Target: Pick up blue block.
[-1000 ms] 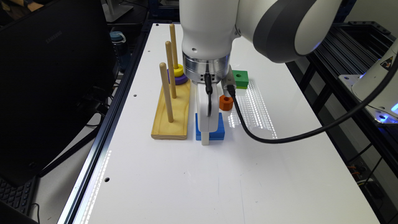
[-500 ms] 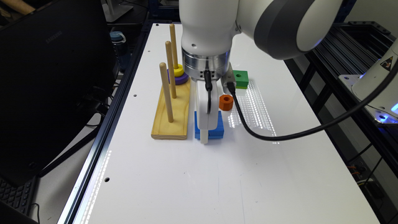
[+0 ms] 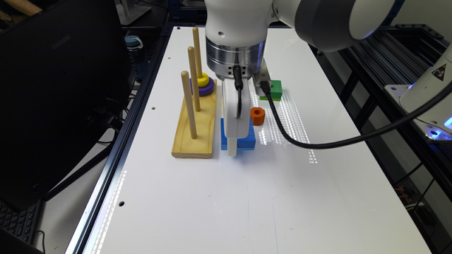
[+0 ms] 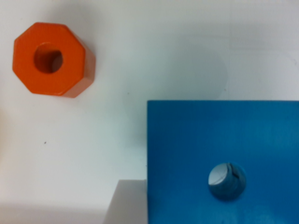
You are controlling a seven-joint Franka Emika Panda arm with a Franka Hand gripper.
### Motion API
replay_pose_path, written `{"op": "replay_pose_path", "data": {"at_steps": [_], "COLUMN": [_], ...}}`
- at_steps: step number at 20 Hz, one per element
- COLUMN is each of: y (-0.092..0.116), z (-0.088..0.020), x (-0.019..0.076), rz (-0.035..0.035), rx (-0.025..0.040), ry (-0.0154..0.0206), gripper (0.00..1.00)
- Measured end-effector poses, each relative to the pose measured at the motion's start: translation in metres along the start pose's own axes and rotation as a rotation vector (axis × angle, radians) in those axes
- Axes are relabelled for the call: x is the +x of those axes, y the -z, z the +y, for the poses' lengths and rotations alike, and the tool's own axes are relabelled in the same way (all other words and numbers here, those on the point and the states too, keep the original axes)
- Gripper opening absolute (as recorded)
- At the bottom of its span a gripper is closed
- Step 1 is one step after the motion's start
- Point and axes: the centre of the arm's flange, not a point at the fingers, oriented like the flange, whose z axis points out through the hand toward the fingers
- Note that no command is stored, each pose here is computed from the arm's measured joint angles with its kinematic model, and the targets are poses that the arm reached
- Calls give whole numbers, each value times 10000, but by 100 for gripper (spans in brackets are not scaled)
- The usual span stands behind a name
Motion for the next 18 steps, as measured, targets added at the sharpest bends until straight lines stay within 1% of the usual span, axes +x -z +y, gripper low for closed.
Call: {"op": "replay_pose_path", "data": {"at_steps": [2,3,4,5,6,7,11,13,14,15,17,18], "y": [55,126,196,268,313,338,330,330,340,370,457,515], "z": [-8,-14,-18,-19,-17,-13,4,5,2,-2,-6,-6], "x": [4,3,-3,-11,-16,-20,-20,-20,-19,-17,-19,-22], "rz": [51,77,97,96,100,99,80,79,93,126,164,175], "rx": [37,29,12,-10,-34,-44,-65,-66,-52,-26,-9,-11], "ry": [-10,-25,-32,-46,-51,-51,-61,-61,-60,-63,-76,-80], "gripper": [0,0,0,0,0,0,0,0,0,0,0,0]}}
